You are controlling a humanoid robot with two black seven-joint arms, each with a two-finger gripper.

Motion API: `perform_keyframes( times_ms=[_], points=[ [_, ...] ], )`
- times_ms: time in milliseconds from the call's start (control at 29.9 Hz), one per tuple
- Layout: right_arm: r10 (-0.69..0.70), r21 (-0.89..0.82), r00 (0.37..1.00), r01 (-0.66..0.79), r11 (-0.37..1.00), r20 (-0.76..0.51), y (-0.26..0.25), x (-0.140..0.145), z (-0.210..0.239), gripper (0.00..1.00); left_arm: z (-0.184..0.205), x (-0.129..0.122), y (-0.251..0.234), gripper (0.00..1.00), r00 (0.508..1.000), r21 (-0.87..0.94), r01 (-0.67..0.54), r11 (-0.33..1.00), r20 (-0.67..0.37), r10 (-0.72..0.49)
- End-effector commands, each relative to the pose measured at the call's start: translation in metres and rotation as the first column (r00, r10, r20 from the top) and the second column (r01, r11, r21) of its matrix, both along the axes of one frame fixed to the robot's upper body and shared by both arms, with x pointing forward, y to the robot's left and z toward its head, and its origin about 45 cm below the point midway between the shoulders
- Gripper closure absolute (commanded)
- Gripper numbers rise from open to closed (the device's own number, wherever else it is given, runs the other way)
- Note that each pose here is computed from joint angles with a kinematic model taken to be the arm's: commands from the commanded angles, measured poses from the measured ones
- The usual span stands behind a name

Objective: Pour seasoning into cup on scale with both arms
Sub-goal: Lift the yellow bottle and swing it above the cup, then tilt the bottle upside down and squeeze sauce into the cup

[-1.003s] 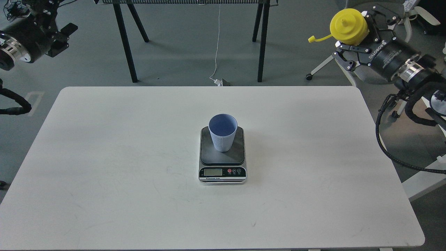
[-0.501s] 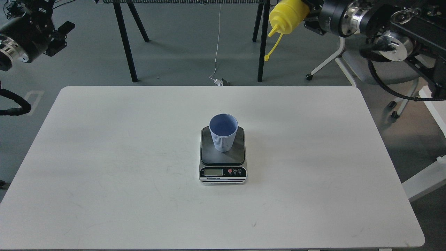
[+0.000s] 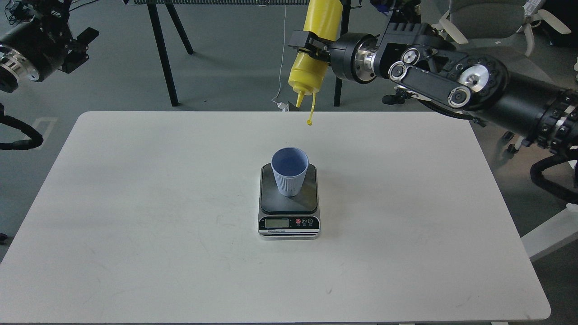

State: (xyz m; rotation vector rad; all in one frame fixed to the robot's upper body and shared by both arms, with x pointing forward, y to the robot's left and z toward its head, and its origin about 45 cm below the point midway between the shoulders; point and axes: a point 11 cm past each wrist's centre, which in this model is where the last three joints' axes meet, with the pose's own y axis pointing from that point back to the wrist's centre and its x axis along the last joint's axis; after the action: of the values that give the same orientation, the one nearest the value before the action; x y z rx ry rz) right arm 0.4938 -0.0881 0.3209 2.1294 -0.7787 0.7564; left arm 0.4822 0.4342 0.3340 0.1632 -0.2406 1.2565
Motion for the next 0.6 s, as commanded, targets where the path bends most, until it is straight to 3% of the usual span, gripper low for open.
perform_keyframes(
  times_ms=[0,568],
  points=[
    [0.034,-0.037,0.999,-0.034,0.999,0.001,0.013,-0.005,-0.008,0.98,-0.002,0.0,0.0,0.01,1.0,-0.005,-0.001,1.0,-0.002,0.001],
    [0.093,-0.218,0.994,-0.081,0.973,0.049,0.029,-0.006,-0.031,0.98,-0.005,-0.001,0.0,0.01,1.0,-0.009,-0.002,1.0,-0.007,0.002]
  ],
)
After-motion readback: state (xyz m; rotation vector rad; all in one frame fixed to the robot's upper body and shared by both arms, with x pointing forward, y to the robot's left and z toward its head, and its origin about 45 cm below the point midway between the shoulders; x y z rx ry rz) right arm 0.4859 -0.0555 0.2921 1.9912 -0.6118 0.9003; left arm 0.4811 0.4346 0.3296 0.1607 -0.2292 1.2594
